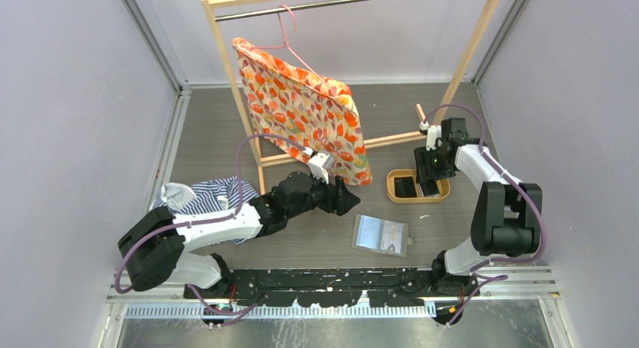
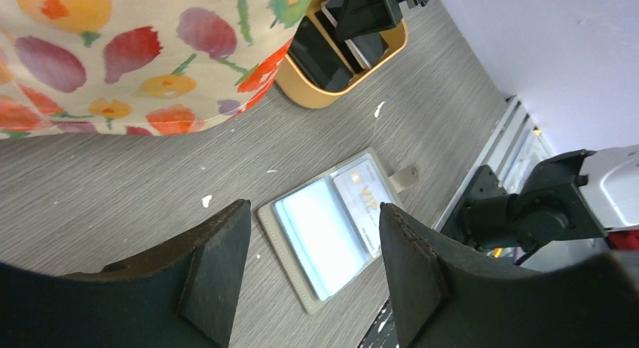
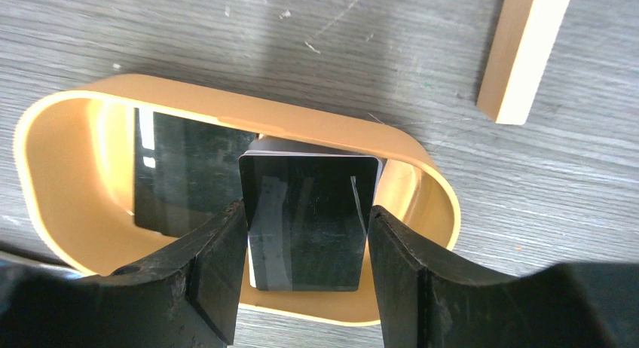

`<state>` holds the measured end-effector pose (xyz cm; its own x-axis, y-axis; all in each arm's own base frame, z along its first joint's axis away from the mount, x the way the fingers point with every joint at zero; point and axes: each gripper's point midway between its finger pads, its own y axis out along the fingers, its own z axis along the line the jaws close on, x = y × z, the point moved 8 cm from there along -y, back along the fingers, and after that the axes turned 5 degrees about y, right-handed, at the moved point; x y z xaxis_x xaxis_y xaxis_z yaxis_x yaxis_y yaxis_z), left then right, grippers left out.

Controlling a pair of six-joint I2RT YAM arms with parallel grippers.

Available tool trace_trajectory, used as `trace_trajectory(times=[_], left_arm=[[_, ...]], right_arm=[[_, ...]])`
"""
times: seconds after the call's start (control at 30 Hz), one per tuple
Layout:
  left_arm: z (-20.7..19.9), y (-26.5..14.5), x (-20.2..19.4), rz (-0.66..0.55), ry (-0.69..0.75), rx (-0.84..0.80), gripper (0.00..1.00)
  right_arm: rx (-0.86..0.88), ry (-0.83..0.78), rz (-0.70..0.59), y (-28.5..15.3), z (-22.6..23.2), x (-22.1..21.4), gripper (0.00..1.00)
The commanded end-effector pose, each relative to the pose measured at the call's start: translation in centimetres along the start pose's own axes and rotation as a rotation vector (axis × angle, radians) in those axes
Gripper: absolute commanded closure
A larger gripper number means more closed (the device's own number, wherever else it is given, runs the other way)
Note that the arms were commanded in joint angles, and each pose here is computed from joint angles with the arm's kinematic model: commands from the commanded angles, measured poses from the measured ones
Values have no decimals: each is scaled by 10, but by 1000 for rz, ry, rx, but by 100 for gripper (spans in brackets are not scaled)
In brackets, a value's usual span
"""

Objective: Put the credit cards into the card holder
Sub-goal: Pick up the credit card from the storage box.

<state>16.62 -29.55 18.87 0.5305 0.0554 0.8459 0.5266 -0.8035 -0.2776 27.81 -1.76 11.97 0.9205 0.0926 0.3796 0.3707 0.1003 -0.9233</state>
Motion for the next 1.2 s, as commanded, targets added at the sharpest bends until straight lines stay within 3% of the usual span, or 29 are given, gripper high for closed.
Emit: trace_trajectory(times=[0.0, 0.47, 0.83, 1.17], left_arm=[[-12, 10, 5, -40, -46, -96, 35], [-27, 45, 0, 0, -133, -196, 31], [-40, 101, -2, -3, -267, -256, 32], [-36, 145, -9, 1, -328, -225, 43]], right_arm=[[69, 15, -129, -19, 4, 13, 63], [300, 175, -94, -16, 6, 12, 63], [465, 275, -82, -18, 9, 14, 63], [561, 321, -64, -19, 11, 15, 63]])
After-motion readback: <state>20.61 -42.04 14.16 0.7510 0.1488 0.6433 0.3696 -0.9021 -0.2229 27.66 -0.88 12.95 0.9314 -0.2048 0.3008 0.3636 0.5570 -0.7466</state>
